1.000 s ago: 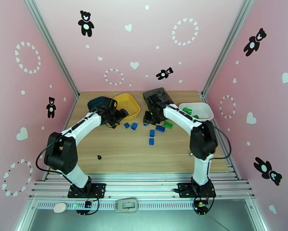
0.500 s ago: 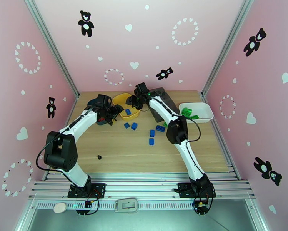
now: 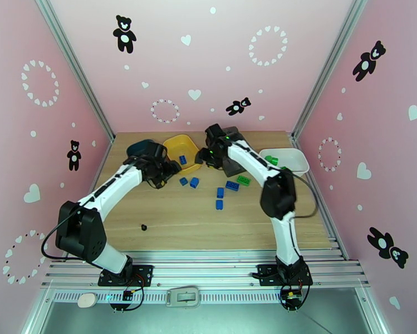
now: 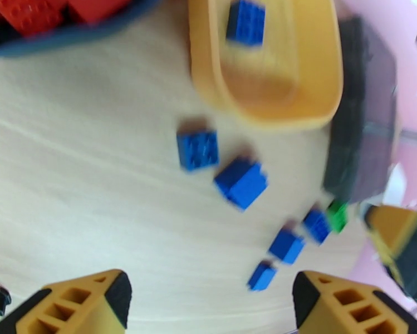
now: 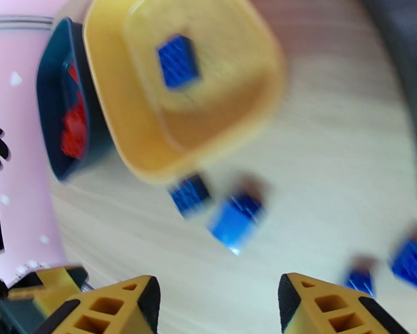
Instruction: Sort the legos into containers by color
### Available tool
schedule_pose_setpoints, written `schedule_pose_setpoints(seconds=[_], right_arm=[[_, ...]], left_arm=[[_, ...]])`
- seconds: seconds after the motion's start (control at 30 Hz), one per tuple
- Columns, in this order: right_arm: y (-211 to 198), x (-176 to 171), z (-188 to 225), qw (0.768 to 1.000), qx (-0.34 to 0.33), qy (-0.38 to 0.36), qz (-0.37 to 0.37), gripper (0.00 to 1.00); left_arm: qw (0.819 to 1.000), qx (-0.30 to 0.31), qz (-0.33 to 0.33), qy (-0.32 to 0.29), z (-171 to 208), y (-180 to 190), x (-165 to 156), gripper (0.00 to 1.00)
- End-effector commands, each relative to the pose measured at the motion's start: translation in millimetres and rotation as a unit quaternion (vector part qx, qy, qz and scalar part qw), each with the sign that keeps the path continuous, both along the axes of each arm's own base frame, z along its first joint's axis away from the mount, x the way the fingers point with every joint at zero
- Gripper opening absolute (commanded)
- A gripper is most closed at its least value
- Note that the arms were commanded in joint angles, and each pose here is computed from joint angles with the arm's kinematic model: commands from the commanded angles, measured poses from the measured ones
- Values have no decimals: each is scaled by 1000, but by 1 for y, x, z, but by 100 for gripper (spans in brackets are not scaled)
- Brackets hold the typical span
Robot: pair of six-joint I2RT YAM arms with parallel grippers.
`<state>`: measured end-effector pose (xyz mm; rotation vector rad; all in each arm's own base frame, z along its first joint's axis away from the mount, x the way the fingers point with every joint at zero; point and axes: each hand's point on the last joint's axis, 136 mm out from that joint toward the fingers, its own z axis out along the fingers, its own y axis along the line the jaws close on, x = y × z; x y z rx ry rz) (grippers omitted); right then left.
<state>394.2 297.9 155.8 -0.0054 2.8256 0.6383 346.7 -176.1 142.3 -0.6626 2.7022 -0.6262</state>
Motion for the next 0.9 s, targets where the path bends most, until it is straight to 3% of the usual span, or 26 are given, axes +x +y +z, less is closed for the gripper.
schedule_pose_setpoints(seconds=[0.0,0.13,0.33,0.87], right_arm=[[-41,-34,-20,997,-75,17,-7,65],[-65,-65,-50,992,-111,55,-22,66],[-71,-84,-85,985,-146,89,-24,64],[-62,-63,-120,974,-187,124,-23,55]], left_arm=[[998,46,-22,21,-21,-5,-19,82],[998,47,-36,36,-38,-23,-34,82],[997,50,-49,41,-44,-37,-46,81],[997,60,-38,30,-37,-25,-56,82]])
